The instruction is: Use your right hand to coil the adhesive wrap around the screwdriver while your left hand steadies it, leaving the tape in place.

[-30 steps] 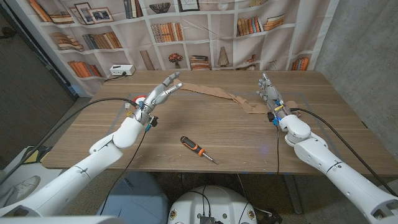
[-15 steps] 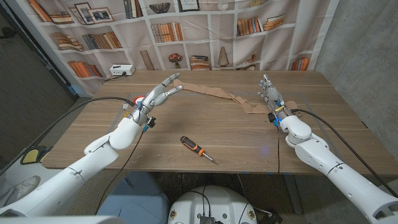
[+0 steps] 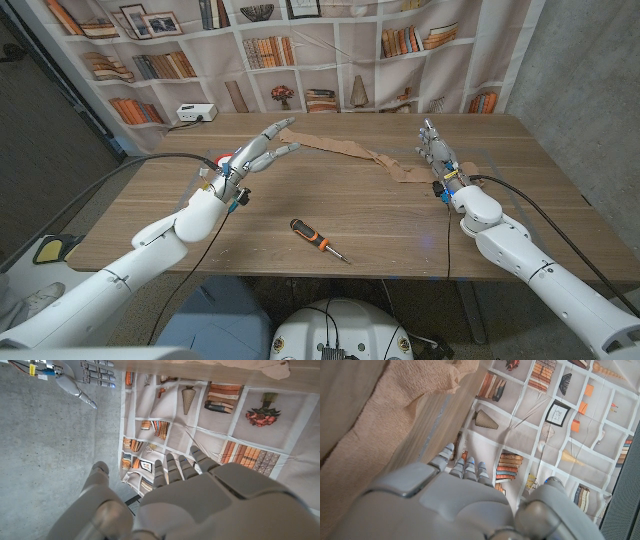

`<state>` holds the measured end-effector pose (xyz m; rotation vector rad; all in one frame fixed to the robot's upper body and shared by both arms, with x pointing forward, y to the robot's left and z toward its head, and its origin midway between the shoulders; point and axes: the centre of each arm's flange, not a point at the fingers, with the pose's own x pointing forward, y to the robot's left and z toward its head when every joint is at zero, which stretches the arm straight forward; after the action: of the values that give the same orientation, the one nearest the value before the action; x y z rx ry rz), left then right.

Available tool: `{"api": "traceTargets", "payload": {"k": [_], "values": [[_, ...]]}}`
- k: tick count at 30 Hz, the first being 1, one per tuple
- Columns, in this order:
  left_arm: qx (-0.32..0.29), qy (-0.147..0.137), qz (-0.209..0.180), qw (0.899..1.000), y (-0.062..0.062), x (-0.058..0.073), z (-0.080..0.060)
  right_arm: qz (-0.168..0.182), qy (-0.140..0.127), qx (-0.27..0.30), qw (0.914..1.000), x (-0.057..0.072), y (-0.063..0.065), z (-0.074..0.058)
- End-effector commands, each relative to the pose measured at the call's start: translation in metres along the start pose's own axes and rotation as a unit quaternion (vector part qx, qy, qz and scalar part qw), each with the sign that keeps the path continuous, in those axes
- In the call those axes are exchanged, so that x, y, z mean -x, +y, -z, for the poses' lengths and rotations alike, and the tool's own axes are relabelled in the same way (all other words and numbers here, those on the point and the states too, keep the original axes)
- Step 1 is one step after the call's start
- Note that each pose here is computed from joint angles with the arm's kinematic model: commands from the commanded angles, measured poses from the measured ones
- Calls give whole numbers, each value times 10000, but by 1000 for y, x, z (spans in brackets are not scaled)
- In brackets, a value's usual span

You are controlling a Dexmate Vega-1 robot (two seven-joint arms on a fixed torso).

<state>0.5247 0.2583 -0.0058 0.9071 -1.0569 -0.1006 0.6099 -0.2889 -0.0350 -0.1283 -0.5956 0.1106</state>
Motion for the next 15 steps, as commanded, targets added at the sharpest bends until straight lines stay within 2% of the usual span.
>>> {"api": "traceTargets", "payload": {"k": [1,15], "values": [[-619,-148,42,9980,0,-2,-9,-29,-40,-123,9999,3,-5,5],[-1070,-212,32,9940,2,1,-18,-52,-70,-94,9999,5,-9,5]]}}
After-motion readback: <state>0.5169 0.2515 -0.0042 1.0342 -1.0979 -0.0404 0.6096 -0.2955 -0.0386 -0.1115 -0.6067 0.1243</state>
